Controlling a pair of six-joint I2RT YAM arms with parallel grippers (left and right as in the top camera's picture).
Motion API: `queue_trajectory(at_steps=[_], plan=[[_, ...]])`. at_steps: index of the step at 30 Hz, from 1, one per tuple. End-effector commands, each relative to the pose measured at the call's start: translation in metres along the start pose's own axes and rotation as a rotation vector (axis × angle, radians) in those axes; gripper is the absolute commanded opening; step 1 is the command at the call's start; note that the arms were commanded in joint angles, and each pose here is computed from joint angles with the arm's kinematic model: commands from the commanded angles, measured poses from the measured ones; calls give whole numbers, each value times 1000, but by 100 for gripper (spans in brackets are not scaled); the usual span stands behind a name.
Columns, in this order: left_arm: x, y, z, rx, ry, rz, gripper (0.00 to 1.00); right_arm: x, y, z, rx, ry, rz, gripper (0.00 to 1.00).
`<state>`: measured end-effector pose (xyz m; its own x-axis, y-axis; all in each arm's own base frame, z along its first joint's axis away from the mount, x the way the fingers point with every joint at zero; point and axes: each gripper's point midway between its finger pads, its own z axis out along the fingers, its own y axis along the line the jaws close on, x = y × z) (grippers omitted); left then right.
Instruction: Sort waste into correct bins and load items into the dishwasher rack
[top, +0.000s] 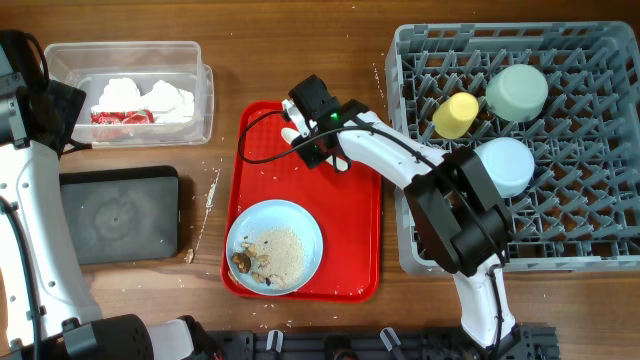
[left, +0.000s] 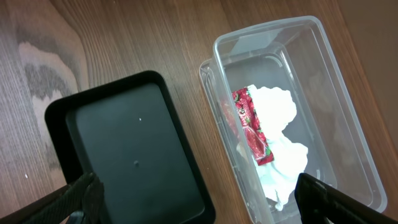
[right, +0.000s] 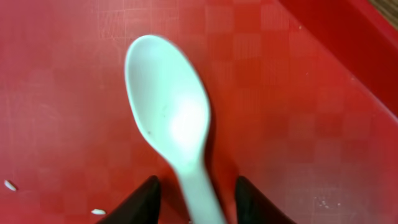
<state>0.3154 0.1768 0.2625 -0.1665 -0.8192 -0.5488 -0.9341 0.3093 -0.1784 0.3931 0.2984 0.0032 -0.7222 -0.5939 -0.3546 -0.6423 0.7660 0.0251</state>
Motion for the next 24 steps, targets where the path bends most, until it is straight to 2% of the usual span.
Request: queue_trajectory(at_steps=[1, 4, 5, 12, 17, 21, 24], plan=[[-3, 3, 1, -19, -17, 8, 100, 26, -1, 26, 2, 90, 14, 25], [-3, 3, 1, -19, -17, 8, 100, 25, -1, 21, 3, 104, 53, 6], [-3, 3, 1, -19, -17, 8, 100, 22, -1, 17, 4, 107, 67, 4], [-3, 3, 1, -19, -17, 8, 100, -24, -14, -48, 19, 37, 150, 4], [-3, 3, 1, -19, -17, 8, 100, -43, -60, -126, 131, -53, 279, 4], [-3, 3, 1, -19, -17, 8, 100, -26, -110, -186, 195, -93, 403, 4], [-3, 3, 1, -19, -17, 8, 100, -2, -140, -211, 219, -73, 495, 4]])
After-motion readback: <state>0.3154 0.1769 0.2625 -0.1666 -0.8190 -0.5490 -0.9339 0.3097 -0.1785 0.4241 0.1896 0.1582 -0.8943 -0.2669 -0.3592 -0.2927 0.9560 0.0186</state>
